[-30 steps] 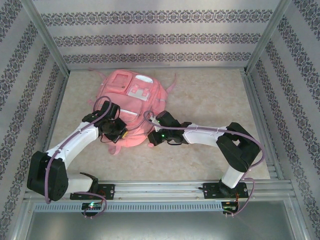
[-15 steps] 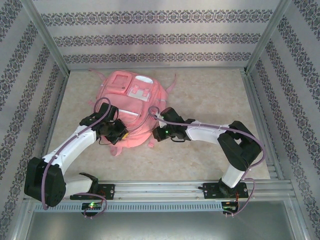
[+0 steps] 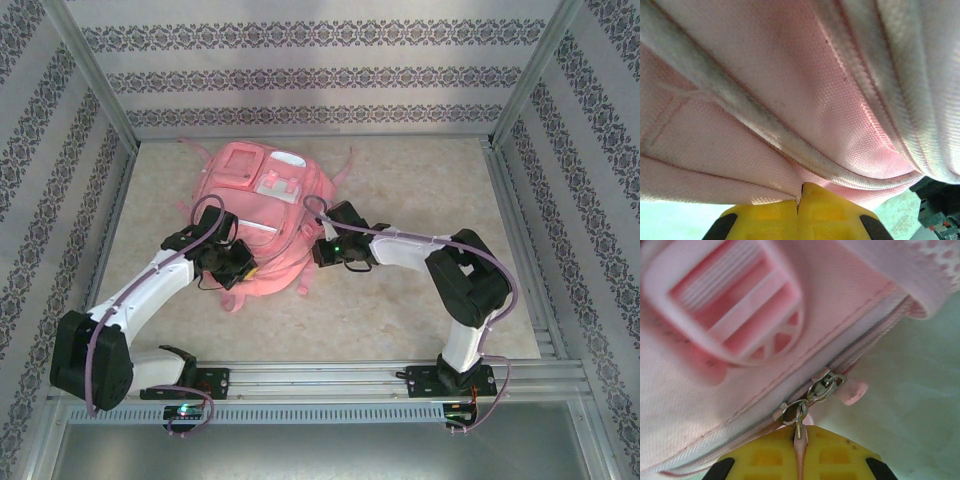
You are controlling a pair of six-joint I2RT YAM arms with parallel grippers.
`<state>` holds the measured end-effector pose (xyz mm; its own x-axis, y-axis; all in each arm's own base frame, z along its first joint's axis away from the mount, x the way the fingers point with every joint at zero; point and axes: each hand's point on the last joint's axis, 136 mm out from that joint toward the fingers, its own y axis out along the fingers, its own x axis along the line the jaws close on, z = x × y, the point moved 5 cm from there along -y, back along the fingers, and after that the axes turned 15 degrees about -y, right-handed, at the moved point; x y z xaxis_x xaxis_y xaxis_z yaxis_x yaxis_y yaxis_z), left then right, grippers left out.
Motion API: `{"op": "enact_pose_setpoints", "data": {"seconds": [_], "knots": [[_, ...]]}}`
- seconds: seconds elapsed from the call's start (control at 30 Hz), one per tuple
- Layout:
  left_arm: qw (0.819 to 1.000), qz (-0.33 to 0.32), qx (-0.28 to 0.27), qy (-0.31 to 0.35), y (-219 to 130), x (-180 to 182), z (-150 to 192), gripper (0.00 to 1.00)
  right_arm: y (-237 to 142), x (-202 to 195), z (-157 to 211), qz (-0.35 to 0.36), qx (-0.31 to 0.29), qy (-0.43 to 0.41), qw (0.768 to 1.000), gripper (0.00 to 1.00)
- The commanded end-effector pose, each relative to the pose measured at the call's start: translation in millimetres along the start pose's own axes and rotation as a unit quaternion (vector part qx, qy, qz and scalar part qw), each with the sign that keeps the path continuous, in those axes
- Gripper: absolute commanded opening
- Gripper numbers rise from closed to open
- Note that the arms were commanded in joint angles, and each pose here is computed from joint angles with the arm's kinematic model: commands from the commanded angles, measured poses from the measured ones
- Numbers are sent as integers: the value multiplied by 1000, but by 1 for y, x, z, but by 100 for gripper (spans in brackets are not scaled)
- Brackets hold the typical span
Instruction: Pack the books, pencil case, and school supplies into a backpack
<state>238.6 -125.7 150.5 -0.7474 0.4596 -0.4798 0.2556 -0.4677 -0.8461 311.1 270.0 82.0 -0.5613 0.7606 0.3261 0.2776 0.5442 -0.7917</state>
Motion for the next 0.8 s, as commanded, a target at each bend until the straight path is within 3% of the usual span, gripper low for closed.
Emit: {"op": "enact_pose_setpoints", "data": {"seconds": [0.0, 0.23, 0.4, 0.53, 0.77], "knots": [[999, -20, 25, 20, -1, 2, 9, 0, 2, -17, -2, 34, 5, 38, 999, 0], [998, -25, 39, 33, 7, -5, 13, 0, -1, -29, -10, 47, -6, 62, 997, 0], [997, -25, 44, 49, 9, -14, 14, 0, -6, -20, -17, 28, -1, 48, 998, 27], [997, -27, 49, 62, 14, -24, 13, 0, -30, -18, -5, 42, -1, 46, 998, 40], [993, -30, 58, 97, 29, -54, 20, 0, -92, -31, 25, 141, 6, 42, 989, 48]]}}
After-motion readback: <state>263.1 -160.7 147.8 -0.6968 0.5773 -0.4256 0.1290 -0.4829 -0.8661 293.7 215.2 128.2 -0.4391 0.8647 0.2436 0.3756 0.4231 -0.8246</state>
